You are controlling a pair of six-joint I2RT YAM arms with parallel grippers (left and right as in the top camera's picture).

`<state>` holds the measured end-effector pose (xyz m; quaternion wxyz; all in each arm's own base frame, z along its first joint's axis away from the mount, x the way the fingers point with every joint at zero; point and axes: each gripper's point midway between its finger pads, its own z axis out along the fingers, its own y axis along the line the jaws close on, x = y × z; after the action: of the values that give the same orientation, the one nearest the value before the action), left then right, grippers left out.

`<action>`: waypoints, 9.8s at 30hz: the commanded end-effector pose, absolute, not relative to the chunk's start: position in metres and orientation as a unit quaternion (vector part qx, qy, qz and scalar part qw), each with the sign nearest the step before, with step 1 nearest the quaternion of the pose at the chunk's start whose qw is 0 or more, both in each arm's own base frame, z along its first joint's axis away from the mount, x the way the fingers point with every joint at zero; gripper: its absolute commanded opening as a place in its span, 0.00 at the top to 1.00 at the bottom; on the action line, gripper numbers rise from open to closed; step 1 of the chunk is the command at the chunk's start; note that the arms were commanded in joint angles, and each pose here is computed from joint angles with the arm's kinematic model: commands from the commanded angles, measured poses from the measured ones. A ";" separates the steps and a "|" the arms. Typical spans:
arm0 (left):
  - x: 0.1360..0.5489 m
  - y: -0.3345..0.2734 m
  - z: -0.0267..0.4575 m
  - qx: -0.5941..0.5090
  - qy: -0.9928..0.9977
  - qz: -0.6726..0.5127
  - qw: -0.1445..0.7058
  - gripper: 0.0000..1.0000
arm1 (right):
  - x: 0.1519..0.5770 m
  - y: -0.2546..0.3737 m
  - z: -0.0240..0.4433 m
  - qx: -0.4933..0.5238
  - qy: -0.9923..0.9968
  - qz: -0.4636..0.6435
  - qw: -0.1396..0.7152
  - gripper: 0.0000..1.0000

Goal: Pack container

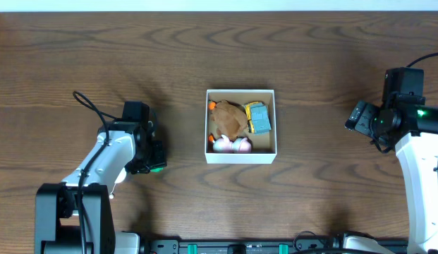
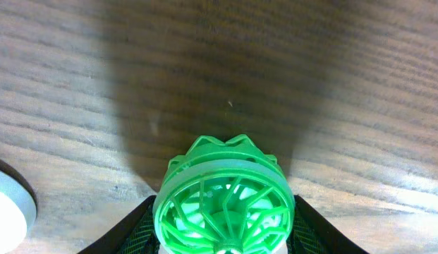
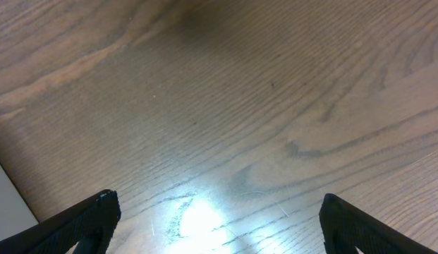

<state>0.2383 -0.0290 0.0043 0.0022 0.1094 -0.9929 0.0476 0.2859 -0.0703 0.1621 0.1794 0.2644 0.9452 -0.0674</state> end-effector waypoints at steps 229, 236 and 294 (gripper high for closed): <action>0.296 -0.159 0.186 -0.194 -0.932 0.114 -0.283 0.38 | 0.327 0.026 0.172 0.032 0.970 0.013 0.243 0.01; 0.256 -0.195 0.145 -0.237 -0.943 0.120 -0.199 0.39 | 0.326 0.026 0.172 0.032 0.970 0.013 0.242 0.01; 0.250 -0.231 0.085 -0.274 -0.948 0.096 -0.129 0.35 | 0.317 0.017 0.167 0.037 0.974 -0.011 0.222 0.01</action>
<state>0.2471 -0.2303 0.0833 -0.1237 -0.2829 -0.9462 0.0964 0.3172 0.0184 0.1686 0.2241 0.0458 0.9735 0.0001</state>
